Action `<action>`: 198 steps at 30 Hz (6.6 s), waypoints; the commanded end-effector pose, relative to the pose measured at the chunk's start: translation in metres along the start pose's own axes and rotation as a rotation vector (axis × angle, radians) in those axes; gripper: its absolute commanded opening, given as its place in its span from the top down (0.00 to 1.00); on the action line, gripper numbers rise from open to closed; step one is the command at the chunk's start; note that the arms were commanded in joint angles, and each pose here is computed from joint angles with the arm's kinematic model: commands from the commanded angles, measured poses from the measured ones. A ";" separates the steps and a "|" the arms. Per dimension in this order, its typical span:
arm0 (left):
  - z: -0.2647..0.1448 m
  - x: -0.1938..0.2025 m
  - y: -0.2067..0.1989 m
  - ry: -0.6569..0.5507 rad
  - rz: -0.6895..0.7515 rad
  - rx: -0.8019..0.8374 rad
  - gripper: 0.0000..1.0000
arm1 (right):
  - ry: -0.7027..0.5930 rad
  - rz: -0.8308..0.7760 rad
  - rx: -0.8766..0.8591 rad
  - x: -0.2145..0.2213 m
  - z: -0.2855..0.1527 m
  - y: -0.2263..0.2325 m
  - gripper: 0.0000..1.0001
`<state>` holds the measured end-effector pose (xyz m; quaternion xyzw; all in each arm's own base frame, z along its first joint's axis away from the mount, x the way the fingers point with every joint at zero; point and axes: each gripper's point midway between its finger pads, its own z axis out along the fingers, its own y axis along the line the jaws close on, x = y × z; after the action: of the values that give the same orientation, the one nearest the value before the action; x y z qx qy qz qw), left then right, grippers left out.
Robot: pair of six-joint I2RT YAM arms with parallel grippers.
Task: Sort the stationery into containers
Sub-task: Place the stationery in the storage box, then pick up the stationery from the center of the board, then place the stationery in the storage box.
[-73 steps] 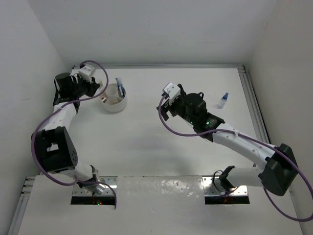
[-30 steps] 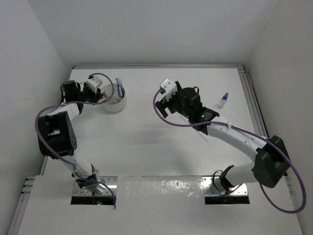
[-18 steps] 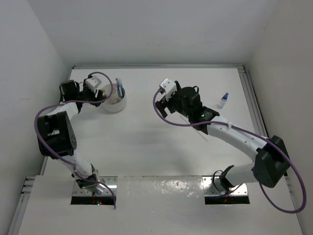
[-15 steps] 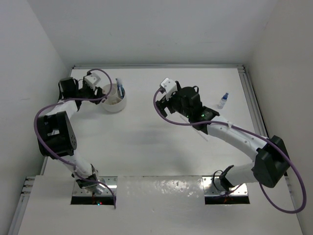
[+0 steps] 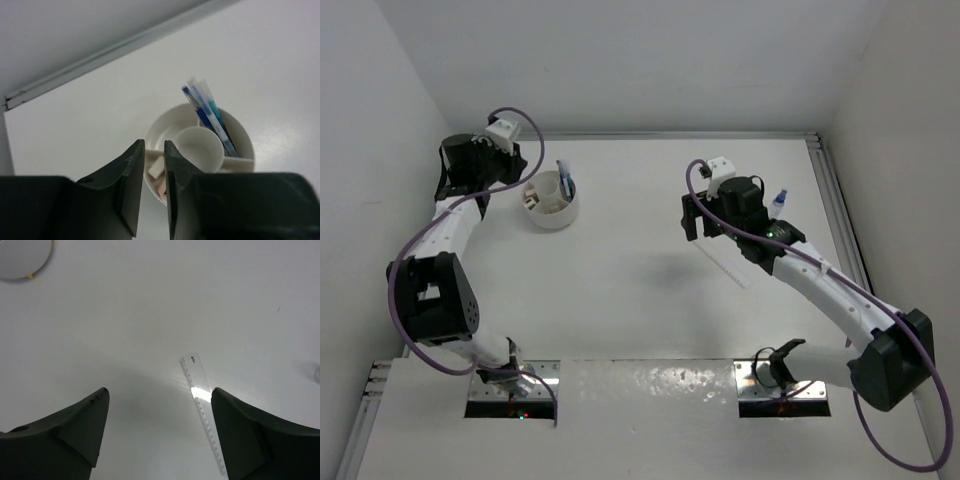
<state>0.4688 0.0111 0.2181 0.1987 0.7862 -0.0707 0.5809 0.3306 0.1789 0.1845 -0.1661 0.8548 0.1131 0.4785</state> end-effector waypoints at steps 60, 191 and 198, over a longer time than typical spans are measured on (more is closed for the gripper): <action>-0.036 -0.029 -0.055 -0.095 0.029 -0.130 0.49 | -0.088 0.359 0.627 0.106 0.106 -0.279 0.45; -0.101 -0.075 -0.279 -0.286 0.107 0.942 1.00 | -0.342 -0.470 -0.739 -0.067 -0.004 0.184 0.05; -0.075 -0.096 -0.219 -0.318 0.036 0.634 1.00 | -0.347 -0.430 -0.576 -0.063 -0.004 0.140 0.01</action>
<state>0.3184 -0.2029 0.2738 0.4068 0.6266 -0.3812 0.5446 0.2942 0.3341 0.2302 -0.4745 0.6397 0.2954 0.5277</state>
